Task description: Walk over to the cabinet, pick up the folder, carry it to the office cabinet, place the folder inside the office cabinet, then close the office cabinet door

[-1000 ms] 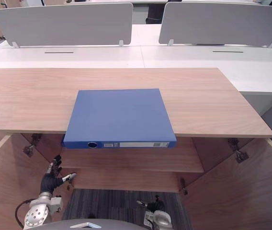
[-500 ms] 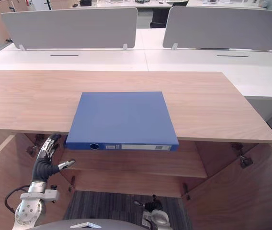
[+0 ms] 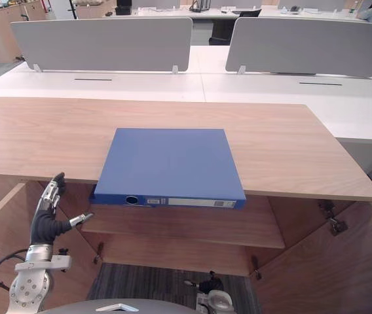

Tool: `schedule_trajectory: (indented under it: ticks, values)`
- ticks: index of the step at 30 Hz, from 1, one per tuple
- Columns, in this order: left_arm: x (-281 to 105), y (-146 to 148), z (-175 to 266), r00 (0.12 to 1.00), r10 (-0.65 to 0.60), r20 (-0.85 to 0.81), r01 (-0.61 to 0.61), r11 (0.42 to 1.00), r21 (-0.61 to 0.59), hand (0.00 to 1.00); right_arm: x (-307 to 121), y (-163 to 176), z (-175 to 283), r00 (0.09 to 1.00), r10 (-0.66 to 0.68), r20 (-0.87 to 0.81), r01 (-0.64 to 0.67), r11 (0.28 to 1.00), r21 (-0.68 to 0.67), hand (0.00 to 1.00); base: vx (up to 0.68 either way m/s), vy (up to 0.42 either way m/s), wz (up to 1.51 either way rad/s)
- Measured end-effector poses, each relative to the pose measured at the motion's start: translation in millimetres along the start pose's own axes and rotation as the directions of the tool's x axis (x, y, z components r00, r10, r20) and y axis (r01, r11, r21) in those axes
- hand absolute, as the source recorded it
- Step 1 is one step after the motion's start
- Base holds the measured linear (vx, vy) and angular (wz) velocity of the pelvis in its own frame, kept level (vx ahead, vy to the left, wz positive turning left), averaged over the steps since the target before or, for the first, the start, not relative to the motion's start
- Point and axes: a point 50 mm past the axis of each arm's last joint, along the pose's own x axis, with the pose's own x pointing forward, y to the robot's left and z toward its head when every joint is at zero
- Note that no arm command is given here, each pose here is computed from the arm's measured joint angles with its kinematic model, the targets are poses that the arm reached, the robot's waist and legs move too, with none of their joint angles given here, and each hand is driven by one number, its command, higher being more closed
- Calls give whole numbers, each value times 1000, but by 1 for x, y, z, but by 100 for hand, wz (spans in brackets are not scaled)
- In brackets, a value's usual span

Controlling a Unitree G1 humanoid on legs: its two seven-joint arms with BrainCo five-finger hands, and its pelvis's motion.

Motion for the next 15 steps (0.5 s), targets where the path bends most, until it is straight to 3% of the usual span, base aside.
schedule_trajectory:
  ticks: [8,15]
  values:
    - [4,0,29,991,-20,129,33,995,-99,0,1,-8,-6,1000,-6,-29,5,998,-57,0,-2,3,-2]
    - [6,4,44,977,-76,201,82,996,-21,0,2,-13,-7,999,-16,-34,14,998,-64,0,-37,5,-6]
